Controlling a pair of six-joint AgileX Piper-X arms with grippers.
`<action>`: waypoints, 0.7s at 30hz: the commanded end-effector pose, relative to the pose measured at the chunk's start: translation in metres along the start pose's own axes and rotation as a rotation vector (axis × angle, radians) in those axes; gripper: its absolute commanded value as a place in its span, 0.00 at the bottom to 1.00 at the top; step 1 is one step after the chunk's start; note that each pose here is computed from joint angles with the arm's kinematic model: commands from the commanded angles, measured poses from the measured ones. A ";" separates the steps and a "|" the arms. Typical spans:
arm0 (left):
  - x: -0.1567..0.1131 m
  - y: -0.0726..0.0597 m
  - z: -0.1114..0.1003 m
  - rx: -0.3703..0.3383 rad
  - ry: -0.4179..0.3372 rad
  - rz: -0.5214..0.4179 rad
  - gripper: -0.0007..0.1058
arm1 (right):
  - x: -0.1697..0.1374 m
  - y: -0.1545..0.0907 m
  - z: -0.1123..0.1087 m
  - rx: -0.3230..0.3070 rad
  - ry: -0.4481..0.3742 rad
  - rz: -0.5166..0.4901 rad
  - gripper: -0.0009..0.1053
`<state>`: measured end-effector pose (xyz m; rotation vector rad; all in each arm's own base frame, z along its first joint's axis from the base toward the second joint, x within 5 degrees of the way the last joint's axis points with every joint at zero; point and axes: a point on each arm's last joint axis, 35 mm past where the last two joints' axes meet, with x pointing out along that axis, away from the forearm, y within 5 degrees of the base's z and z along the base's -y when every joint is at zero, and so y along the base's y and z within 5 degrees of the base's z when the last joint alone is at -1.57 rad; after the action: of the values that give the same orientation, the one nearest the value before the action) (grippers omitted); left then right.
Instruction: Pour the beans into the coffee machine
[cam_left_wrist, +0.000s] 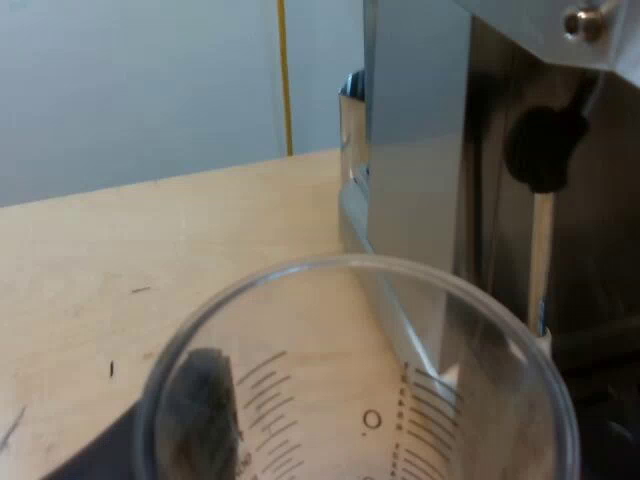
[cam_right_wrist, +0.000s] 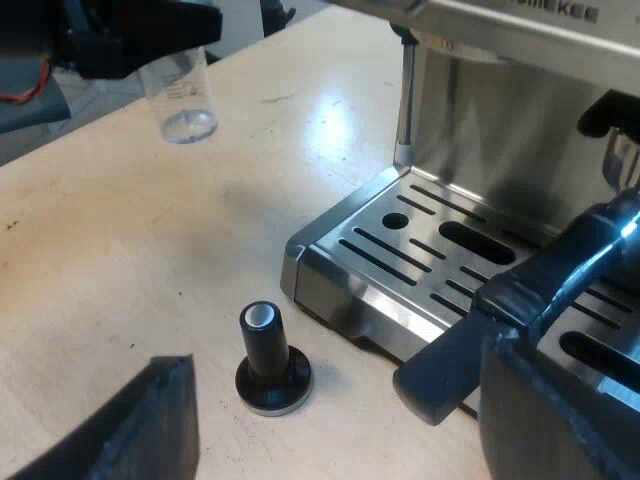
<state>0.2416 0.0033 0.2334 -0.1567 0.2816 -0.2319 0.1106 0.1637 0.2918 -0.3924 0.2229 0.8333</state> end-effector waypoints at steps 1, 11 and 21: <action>0.006 0.002 0.004 -0.010 -0.055 -0.004 0.08 | 0.002 0.000 0.002 0.002 -0.012 -0.001 0.59; 0.029 0.011 -0.021 -0.042 0.026 -0.016 0.08 | 0.003 0.000 0.002 0.000 -0.006 0.000 0.59; 0.045 0.016 -0.040 -0.066 0.066 -0.064 0.08 | 0.003 0.000 0.002 0.000 -0.006 0.000 0.59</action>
<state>0.2731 0.0029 0.1784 -0.2161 0.3716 -0.2871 0.1122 0.1664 0.2885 -0.4004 0.2365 0.8338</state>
